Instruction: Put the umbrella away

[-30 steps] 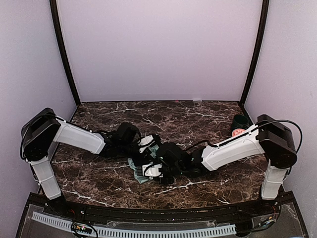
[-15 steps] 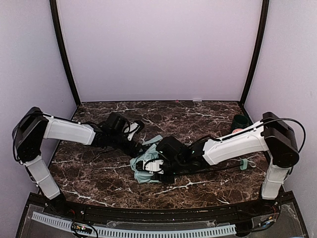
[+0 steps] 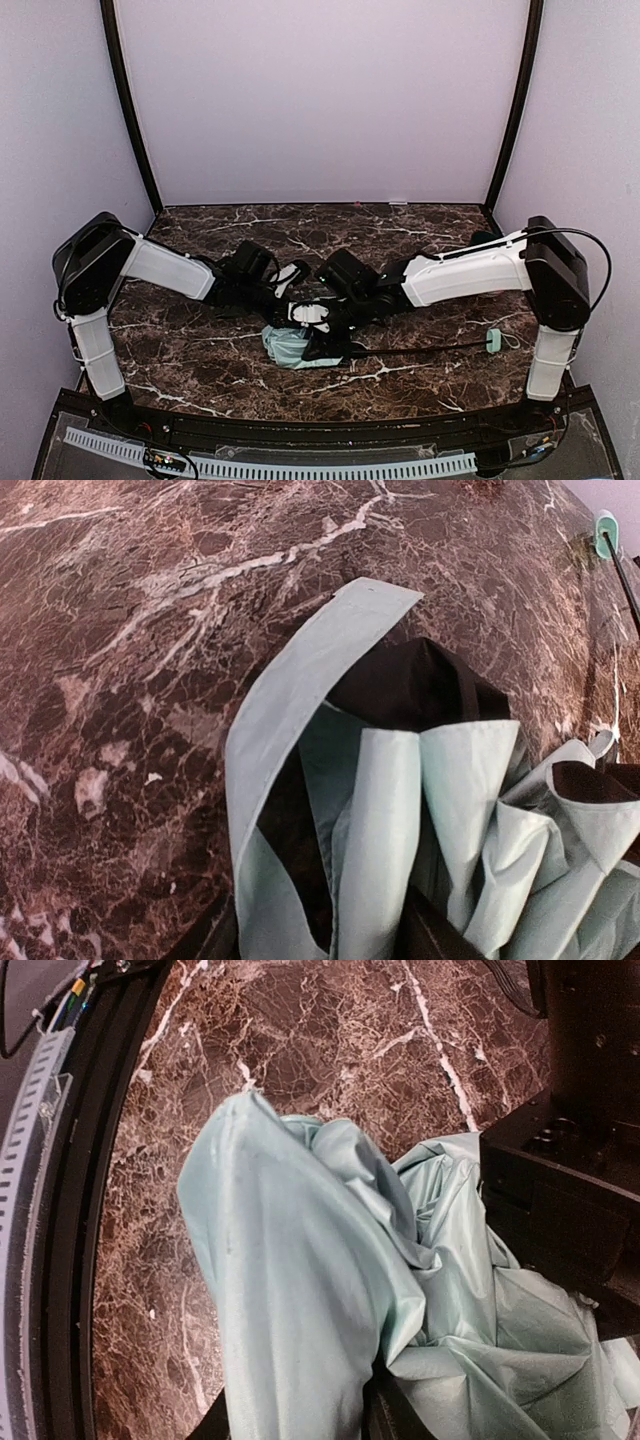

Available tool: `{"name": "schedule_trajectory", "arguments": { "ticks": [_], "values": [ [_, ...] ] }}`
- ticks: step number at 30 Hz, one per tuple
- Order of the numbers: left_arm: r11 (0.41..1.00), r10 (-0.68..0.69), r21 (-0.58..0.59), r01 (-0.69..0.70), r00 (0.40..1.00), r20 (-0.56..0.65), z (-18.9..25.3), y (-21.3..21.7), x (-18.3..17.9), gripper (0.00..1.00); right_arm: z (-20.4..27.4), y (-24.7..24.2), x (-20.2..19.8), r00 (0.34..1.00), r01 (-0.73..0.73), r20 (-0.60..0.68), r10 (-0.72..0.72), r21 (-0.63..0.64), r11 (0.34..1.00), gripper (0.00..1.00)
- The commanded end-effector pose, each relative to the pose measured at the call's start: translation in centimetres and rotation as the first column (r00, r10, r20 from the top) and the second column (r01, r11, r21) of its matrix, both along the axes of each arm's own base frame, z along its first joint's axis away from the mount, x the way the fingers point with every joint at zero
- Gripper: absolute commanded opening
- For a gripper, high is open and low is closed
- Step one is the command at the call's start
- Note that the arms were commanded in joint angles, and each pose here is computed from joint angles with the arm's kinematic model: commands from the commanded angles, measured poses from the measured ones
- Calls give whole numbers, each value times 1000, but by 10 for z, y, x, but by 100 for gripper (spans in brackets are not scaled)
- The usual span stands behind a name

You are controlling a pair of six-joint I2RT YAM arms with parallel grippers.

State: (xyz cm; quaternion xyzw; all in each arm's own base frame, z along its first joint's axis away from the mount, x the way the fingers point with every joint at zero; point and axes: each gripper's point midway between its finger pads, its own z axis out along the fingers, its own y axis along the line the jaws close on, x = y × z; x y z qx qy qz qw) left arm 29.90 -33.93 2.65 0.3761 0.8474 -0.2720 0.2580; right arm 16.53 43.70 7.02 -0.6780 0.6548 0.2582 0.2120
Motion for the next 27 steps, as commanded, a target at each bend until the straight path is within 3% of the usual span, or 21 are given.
{"name": "schedule_trajectory", "arguments": {
  "ticks": [1, 7, 12, 15, 17, 19, 22, 25, 27],
  "values": [
    [999, -24, 43, 26, 998, -50, -18, 6, -17, 52, -39, -21, -11, 946, 29, -318, -61, -106, 994, 12],
    [996, 69, 46, -77, 986, 153, 31, 20, 19, 68, -82, -39, 1, 787, 104, -586, -193, -183, 978, 7],
    [958, 268, 6, -287, 903, 336, 82, 53, 45, 83, -102, -49, 8, 724, 150, -639, -259, -221, 964, 5],
    [936, 343, -74, -345, 841, 418, 123, 72, 42, 85, -109, -51, 14, 707, 173, -643, -295, -248, 953, 5],
    [942, 334, -122, -314, 826, 454, 149, 74, 29, 78, -115, -52, 19, 702, 187, -635, -324, -275, 943, 5],
    [972, 235, -129, -196, 821, 520, 170, 61, 4, 66, -122, -54, 25, 692, 207, -624, -362, -310, 928, 8],
    [994, -70, -18, 105, 771, 633, 184, 27, -60, 62, -128, -56, 32, 662, 221, -632, -402, -348, 911, 10],
    [925, -364, 148, 350, 704, 610, 156, 17, -112, 73, -130, -54, 40, 658, 236, -627, -416, -353, 905, 14],
    [873, -485, 298, 385, 640, 596, 126, 25, -117, 89, -130, -52, 42, 666, 235, -622, -413, -351, 906, 20]
  ]
}}
